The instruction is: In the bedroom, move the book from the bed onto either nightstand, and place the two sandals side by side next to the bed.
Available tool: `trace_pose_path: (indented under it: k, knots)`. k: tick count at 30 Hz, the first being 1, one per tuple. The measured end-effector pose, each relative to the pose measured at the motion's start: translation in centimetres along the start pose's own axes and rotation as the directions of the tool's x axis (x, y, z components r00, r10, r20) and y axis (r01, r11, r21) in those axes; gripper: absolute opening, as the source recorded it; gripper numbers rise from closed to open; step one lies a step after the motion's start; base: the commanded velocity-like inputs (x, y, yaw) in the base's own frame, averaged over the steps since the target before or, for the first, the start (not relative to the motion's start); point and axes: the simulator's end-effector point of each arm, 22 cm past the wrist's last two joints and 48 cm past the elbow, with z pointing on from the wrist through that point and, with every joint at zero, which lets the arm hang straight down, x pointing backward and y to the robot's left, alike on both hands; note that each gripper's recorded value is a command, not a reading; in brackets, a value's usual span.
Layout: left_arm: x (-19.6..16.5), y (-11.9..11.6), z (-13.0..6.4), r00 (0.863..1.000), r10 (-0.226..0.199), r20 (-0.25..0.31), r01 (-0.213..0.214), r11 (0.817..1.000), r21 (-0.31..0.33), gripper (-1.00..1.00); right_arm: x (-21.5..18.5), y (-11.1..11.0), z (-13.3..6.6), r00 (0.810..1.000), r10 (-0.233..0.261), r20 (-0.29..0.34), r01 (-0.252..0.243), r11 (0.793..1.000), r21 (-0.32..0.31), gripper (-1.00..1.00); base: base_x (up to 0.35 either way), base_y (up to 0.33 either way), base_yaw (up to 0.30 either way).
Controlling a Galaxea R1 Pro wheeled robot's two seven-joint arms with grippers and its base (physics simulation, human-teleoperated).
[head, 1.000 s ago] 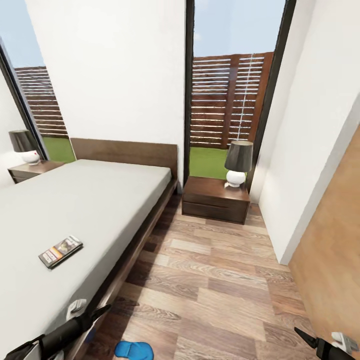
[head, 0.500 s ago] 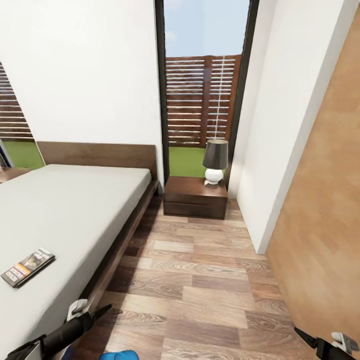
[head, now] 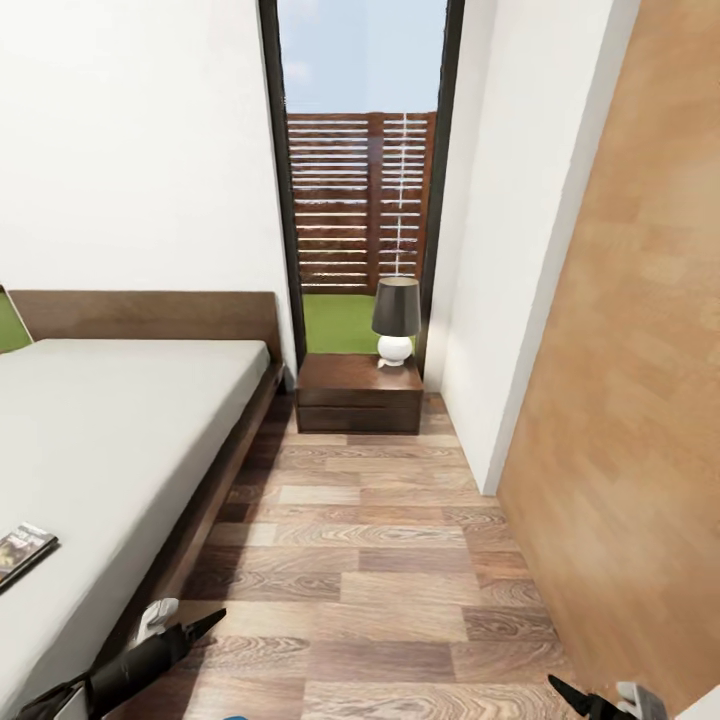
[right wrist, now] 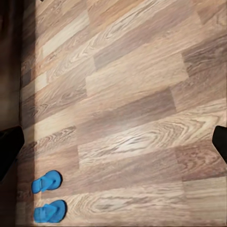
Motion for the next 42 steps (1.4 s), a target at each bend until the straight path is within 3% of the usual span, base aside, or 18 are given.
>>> trace_pose_path:
  k: [4, 6, 8, 10, 12, 15, 20, 22, 23, 26, 27, 28, 30, 31, 33, 36, 38, 42]
  knots:
    - [0.4, 0.3, 0.5, 1.000, -0.005, -0.002, 0.005, 1.000, -0.023, 1.00, 7.1, 2.0, 3.4, 0.992, -0.058, -0.114, 0.068, 0.995, 0.078, 1.00, 0.000, 0.000, -0.014]
    - [0.5, 0.3, 0.6, 1.000, -0.007, -0.003, 0.007, 1.000, -0.027, 1.00, 10.7, 2.3, 4.1, 0.973, -0.112, -0.202, 0.137, 0.984, 0.114, 1.00, 0.000, 0.000, -0.004]
    - [0.7, 0.2, 0.9, 1.000, -0.009, -0.005, 0.009, 1.000, -0.028, 1.00, 16.3, 3.4, 4.6, 0.912, -0.220, -0.347, 0.273, 0.956, 0.112, 1.00, 0.000, 0.000, -0.002]
    - [1.0, -0.1, 1.2, 1.000, -0.012, -0.006, 0.012, 1.000, -0.025, 1.00, 18.3, 3.8, 4.6, 0.874, -0.277, -0.400, 0.338, 0.937, 0.091, 1.00, 0.000, 0.000, 0.000]
    - [1.1, -0.2, 1.3, 1.000, -0.014, -0.006, 0.014, 1.000, -0.022, 1.00, 19.2, 4.1, 4.5, 0.849, -0.316, -0.423, 0.380, 0.922, 0.074, 1.00, 0.000, 0.000, 0.000]
    - [1.4, -0.1, 1.5, 1.000, -0.018, -0.010, 0.018, 0.999, -0.031, 1.00, 19.4, 4.3, 4.7, 0.834, -0.357, -0.421, 0.418, 0.907, 0.059, 1.00, 0.000, 0.000, 0.000]
    - [3.9, 2.0, 2.3, 1.000, -0.021, -0.012, 0.019, 0.988, -0.151, 1.00, 18.9, 4.0, 4.7, 0.832, -0.369, -0.414, 0.430, 0.901, 0.063, 1.00, 0.000, 0.000, 0.000]
    - [5.8, 4.4, 2.6, 1.000, 0.021, -0.007, -0.022, 0.957, -0.289, 1.00, 18.7, 3.9, 4.7, 0.832, -0.372, -0.410, 0.434, 0.899, 0.065, 1.00, 0.000, 0.000, 0.000]
    - [6.1, 4.8, 2.5, 0.999, 0.032, -0.010, -0.034, 0.949, -0.313, 1.00, 18.7, 3.8, 4.7, 0.832, -0.373, -0.410, 0.435, 0.898, 0.065, 1.00, 0.000, 0.000, 0.000]
    - [7.9, 6.6, 2.1, 0.991, 0.115, -0.074, -0.135, 0.905, -0.404, 1.00, 18.5, 3.8, 4.7, 0.834, -0.377, -0.404, 0.437, 0.897, 0.065, 1.00, 0.000, 0.000, 0.000]
    - [10.7, 7.2, 1.6, 0.969, 0.176, -0.174, -0.235, 0.876, -0.420, 1.00, 18.3, 3.9, 4.8, 0.835, -0.381, -0.398, 0.440, 0.896, 0.065, 1.00, 0.000, 0.000, 0.000]
    - [14.1, 7.3, 1.2, 0.934, 0.225, -0.278, -0.327, 0.853, -0.407, 1.00, 18.3, 3.9, 4.8, 0.836, -0.383, -0.394, 0.441, 0.895, 0.064, 1.00, 0.000, 0.000, 0.000]
    - [18.1, 6.7, 1.1, 0.879, 0.278, -0.388, -0.424, 0.829, -0.365, 1.00, 18.2, 3.9, 4.9, 0.837, -0.384, -0.390, 0.441, 0.895, 0.065, 1.00, 0.000, 0.000, 0.000]
    - [18.7, 6.6, 1.1, 0.866, 0.289, -0.407, -0.442, 0.822, -0.357, 1.00, 18.1, 3.9, 4.9, 0.838, -0.383, -0.389, 0.440, 0.896, 0.066, 1.00, 0.000, 0.000, 0.000]
    - [20.1, 7.1, 0.8, 0.820, 0.330, -0.468, -0.516, 0.780, -0.354, 1.00, 18.0, 3.9, 4.9, 0.842, -0.379, -0.385, 0.436, 0.897, 0.069, 1.00, 0.000, 0.000, 0.000]
    - [20.2, 7.5, 0.5, 0.803, 0.345, -0.485, -0.546, 0.753, -0.367, 1.00, 17.9, 3.9, 4.9, 0.848, -0.371, -0.379, 0.428, 0.901, 0.075, 1.00, 0.000, 0.000, 0.000]
    - [20.3, 7.7, 0.4, 0.795, 0.353, -0.494, -0.560, 0.741, -0.371, 1.00, 17.5, 3.9, 5.0, 0.865, -0.346, -0.363, 0.403, 0.911, 0.092, 1.00, 0.000, 0.000, 0.000]
    - [20.5, 7.6, 0.5, 0.791, 0.357, -0.497, -0.565, 0.738, -0.370, 1.00, 16.9, 3.9, 5.2, 0.898, -0.292, -0.329, 0.347, 0.930, 0.123, 1.00, 0.000, 0.000, 0.000]
